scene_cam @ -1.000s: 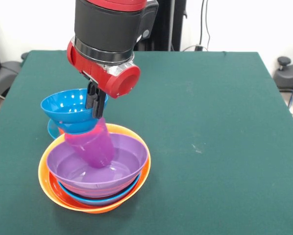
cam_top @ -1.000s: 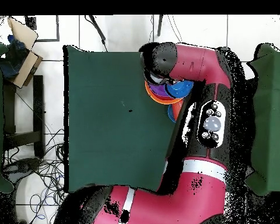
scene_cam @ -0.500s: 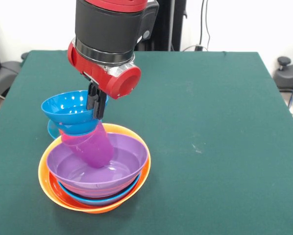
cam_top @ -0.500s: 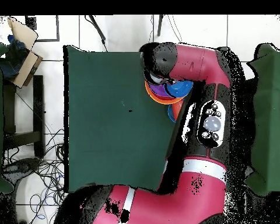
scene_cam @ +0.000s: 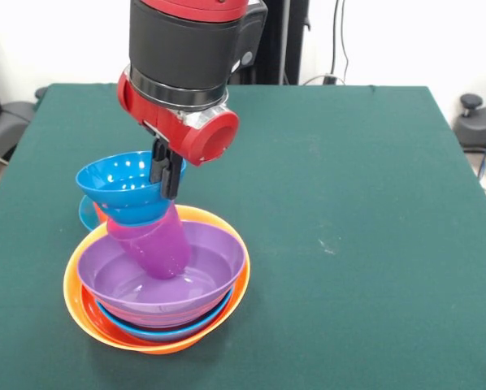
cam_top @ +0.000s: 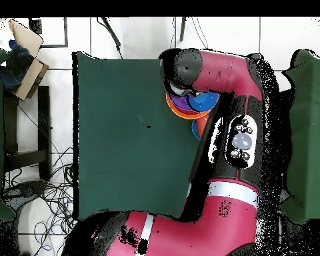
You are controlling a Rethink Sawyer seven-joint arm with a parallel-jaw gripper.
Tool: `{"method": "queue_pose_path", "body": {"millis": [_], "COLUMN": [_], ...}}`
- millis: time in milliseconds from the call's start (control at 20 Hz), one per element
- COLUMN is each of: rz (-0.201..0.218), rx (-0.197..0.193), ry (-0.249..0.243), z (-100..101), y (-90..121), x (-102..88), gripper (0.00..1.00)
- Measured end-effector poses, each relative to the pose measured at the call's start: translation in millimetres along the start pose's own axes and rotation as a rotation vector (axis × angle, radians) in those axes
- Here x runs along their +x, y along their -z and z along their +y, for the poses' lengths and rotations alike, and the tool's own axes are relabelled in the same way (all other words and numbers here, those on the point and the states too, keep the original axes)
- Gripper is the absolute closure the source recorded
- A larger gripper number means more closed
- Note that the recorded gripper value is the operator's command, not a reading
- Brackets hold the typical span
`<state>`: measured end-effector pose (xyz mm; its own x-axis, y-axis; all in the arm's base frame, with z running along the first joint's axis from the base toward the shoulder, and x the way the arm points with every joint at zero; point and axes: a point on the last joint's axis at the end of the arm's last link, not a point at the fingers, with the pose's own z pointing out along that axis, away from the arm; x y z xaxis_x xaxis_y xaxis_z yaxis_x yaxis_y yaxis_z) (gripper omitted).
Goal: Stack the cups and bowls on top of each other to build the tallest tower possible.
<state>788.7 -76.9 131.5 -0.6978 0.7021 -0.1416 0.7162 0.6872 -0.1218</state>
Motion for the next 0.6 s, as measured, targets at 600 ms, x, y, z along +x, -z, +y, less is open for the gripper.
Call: {"method": "queue_pose_path", "body": {"millis": [600], "rz": [0.033], "rx": [-0.016], "ry": [-0.011], "z": [6.6], "y": [-1.3], "x": [11.0], "gripper": [1.0]}}
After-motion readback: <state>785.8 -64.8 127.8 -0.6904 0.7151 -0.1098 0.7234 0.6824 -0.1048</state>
